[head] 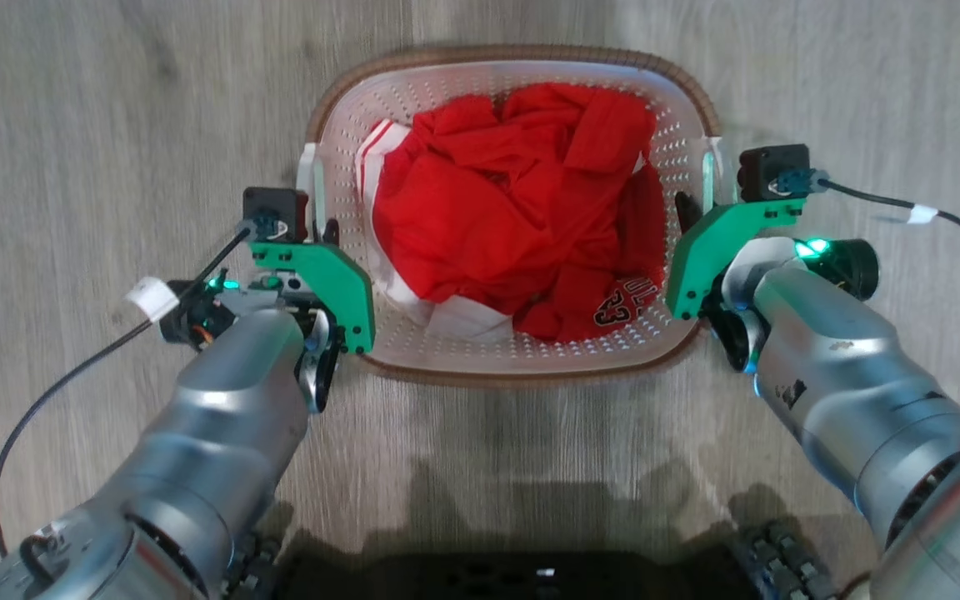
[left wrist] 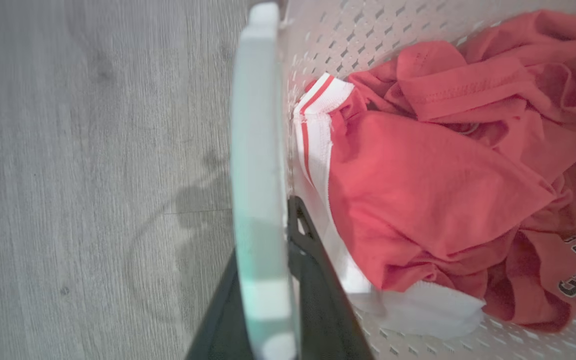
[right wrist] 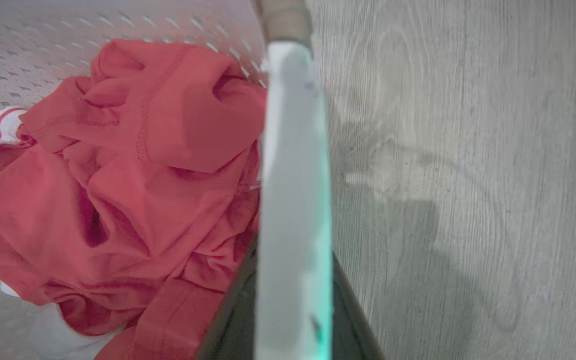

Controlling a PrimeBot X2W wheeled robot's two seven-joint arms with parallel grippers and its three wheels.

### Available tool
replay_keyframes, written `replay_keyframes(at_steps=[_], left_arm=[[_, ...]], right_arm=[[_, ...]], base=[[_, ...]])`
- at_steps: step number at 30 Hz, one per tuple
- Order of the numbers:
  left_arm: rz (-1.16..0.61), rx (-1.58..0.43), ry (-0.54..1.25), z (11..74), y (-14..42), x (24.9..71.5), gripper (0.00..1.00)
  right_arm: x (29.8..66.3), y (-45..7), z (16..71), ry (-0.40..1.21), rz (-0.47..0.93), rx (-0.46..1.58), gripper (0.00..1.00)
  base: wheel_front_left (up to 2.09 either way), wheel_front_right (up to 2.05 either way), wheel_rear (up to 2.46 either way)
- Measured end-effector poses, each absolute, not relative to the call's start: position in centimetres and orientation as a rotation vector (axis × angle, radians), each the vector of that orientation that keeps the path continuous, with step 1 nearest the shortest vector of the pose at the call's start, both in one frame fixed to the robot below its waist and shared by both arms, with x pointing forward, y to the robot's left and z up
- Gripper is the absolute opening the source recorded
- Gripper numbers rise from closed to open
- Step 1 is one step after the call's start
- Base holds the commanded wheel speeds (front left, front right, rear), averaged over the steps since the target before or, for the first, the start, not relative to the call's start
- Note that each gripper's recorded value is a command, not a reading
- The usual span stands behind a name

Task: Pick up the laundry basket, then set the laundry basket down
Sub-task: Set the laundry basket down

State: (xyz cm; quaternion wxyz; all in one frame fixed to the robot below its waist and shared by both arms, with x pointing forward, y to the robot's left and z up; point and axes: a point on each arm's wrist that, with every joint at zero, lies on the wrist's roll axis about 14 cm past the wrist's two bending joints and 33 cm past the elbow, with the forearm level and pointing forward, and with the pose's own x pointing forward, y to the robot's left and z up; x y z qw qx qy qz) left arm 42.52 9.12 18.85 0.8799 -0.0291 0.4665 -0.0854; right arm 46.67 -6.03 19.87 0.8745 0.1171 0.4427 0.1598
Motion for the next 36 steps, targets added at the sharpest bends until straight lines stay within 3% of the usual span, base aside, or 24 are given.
replay_keyframes(at_steps=[15, 36], left_arm=[[-0.178, -0.039, 1.028, 14.8, 9.4, 42.1, 0.00], [-0.189, -0.022, 1.016, 13.8, 9.3, 43.0, 0.00]], right_arm=[[45.8, -5.6, 14.6, 1.000, 0.327, 0.265, 0.00], [47.1, -5.8, 13.2, 0.983, 0.322, 0.246, 0.00]], base=[[0.00, 0.00, 0.00], [0.00, 0.00, 0.00]])
